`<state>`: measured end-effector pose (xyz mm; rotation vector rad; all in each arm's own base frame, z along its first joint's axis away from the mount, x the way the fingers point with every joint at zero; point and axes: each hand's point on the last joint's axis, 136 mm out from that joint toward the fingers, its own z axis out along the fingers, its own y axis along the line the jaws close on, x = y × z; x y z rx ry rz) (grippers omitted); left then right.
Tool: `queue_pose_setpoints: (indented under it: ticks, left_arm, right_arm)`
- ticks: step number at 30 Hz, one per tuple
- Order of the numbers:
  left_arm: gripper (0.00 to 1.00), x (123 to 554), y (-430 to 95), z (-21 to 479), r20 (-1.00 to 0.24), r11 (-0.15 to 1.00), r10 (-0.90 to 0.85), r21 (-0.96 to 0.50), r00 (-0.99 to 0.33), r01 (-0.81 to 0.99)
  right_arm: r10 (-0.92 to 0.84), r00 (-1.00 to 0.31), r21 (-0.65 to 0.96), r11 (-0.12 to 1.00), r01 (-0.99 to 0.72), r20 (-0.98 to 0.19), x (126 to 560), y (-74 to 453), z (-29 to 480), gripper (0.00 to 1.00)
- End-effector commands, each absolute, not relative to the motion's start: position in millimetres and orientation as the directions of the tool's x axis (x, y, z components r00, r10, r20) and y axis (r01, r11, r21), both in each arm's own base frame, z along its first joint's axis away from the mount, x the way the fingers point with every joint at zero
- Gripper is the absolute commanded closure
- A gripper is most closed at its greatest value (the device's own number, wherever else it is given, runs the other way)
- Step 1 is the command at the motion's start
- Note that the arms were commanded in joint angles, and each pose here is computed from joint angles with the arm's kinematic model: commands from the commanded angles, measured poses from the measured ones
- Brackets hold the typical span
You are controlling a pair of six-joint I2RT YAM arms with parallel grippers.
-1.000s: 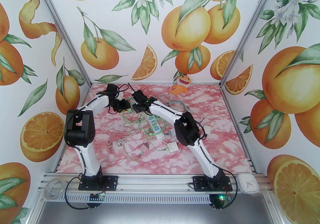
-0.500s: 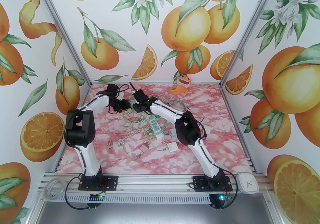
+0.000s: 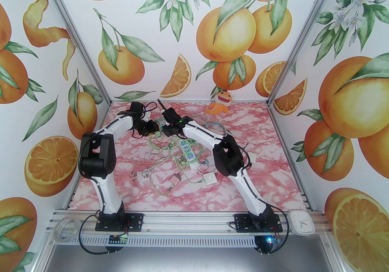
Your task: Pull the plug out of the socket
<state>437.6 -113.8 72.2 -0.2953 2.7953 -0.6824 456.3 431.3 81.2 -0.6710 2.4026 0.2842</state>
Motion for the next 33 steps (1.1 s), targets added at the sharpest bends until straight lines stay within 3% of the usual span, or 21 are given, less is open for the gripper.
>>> queue_pose_setpoints:
  ticks: [1, 7, 13, 17, 23, 33]
  left_arm:
    - [0.67, 376.8, -100.6, -14.3, 0.062, 0.933, -0.231, -0.268, -0.971, -0.239]
    - [0.67, 374.4, -98.8, -15.1, 0.064, 0.937, -0.225, -0.258, -0.972, -0.234]
    - [0.67, 370.2, -97.0, -16.9, 0.064, 0.939, -0.227, -0.25, -0.972, -0.236]
    - [0.67, 368.5, -96.8, -17.8, 0.066, 0.938, -0.23, -0.25, -0.971, -0.239]
    - [0.67, 368.5, -97.4, -17.6, 0.066, 0.937, -0.233, -0.253, -0.97, -0.242]
    - [0.67, 367.3, -103.7, -18.8, 0.069, 0.941, -0.221, -0.246, -0.973, -0.231]
  right_arm:
    - [-0.439, -0.552, 0.159, 0.663, -0.731, -0.709, 382.9, 532.5, 122.9, 0.81]
    - [-0.405, -0.558, 0.131, 0.714, -0.688, -0.724, 410.5, 505.1, 138.7, 0.81]
    - [-0.221, -0.628, 0.25, 0.782, -0.571, -0.746, 467.3, 443.6, 165.0, 0.81]
    - [-0.186, -0.647, 0.265, 0.803, -0.533, -0.739, 482.2, 422.5, 166.6, 0.81]
    - [-0.243, -0.636, 0.243, 0.779, -0.578, -0.733, 462.9, 447.3, 157.1, 0.81]
    - [-0.429, -0.546, 0.183, 0.64, -0.746, -0.72, 370.4, 543.2, 134.2, 0.81]
